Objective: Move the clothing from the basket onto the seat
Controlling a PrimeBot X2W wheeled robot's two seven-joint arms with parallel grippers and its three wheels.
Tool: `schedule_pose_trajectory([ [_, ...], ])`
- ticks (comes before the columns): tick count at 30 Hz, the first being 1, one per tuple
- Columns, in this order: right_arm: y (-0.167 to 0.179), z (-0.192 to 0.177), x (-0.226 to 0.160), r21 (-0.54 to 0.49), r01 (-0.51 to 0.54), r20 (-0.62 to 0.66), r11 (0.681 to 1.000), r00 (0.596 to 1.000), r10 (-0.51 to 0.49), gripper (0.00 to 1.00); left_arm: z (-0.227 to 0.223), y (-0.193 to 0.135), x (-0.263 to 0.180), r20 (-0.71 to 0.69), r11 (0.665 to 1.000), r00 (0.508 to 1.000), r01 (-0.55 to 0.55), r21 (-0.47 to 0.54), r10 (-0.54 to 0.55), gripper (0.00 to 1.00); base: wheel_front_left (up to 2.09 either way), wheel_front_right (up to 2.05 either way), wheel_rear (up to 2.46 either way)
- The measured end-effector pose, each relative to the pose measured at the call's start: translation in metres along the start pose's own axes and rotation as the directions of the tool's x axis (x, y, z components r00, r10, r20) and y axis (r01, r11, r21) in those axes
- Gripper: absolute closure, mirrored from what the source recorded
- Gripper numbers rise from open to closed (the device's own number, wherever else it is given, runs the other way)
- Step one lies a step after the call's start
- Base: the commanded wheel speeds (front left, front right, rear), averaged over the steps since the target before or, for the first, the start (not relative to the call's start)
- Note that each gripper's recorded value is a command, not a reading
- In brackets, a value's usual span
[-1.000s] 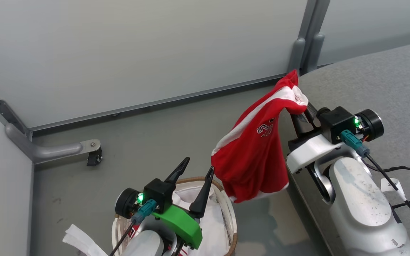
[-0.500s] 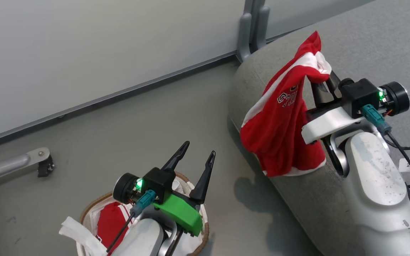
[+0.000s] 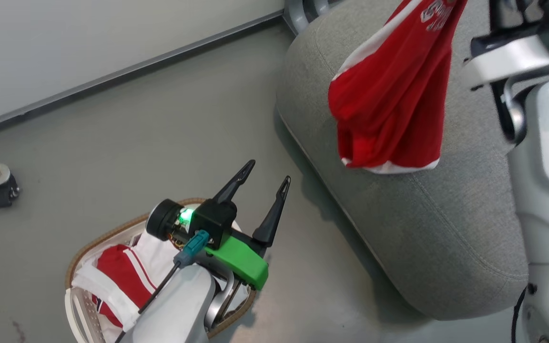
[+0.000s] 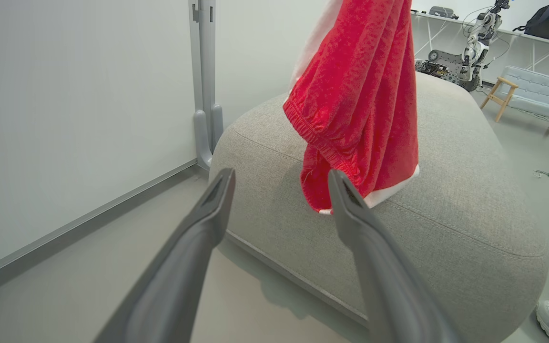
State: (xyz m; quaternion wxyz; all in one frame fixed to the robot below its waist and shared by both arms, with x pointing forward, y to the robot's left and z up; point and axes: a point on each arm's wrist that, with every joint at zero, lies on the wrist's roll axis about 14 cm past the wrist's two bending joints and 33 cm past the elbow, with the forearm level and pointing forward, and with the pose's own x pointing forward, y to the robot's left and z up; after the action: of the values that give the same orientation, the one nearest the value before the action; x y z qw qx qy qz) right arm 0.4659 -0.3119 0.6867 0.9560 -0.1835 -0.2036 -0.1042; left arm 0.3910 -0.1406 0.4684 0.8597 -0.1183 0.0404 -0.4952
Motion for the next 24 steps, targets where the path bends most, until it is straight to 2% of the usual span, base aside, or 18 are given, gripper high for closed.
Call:
schedule_pose_trajectory([
  [7, -0.036, 0.026, 0.067, -0.181, 0.032, 0.099, 0.983, 0.995, -0.014, 1.0, -0.014, 0.037, 0.007, -0.007, 0.999, 0.999, -0.034, -0.003, 0.034, 0.0, 0.0, 0.0, 0.0],
  [12, -0.054, 0.019, 0.101, -0.265, 0.059, 0.106, 0.962, 0.994, -0.031, 1.0, -0.025, 0.067, 0.01, -0.003, 0.997, 0.997, -0.072, -0.004, 0.072, 0.0, 0.0, 0.0, 0.0],
  [18, -0.053, -0.057, 0.11, -0.265, 0.057, -0.035, 0.962, 0.997, -0.069, 1.0, -0.059, 0.102, 0.001, -0.053, 0.99, 0.989, -0.137, -0.02, 0.136, 0.0, 0.0, 0.0, 0.0],
  [21, -0.052, -0.106, 0.097, -0.259, 0.057, -0.138, 0.964, 0.986, -0.095, 1.0, -0.076, 0.118, -0.007, -0.079, 0.984, 0.982, -0.175, -0.034, 0.172, 0.0, 0.0, 0.0, 0.0],
  [24, -0.045, -0.163, 0.069, -0.225, 0.06, -0.267, 0.973, 0.956, -0.121, 1.0, -0.09, 0.133, -0.013, -0.097, 0.974, 0.971, -0.222, -0.049, 0.217, 0.0, 0.0, 0.0, 0.0],
])
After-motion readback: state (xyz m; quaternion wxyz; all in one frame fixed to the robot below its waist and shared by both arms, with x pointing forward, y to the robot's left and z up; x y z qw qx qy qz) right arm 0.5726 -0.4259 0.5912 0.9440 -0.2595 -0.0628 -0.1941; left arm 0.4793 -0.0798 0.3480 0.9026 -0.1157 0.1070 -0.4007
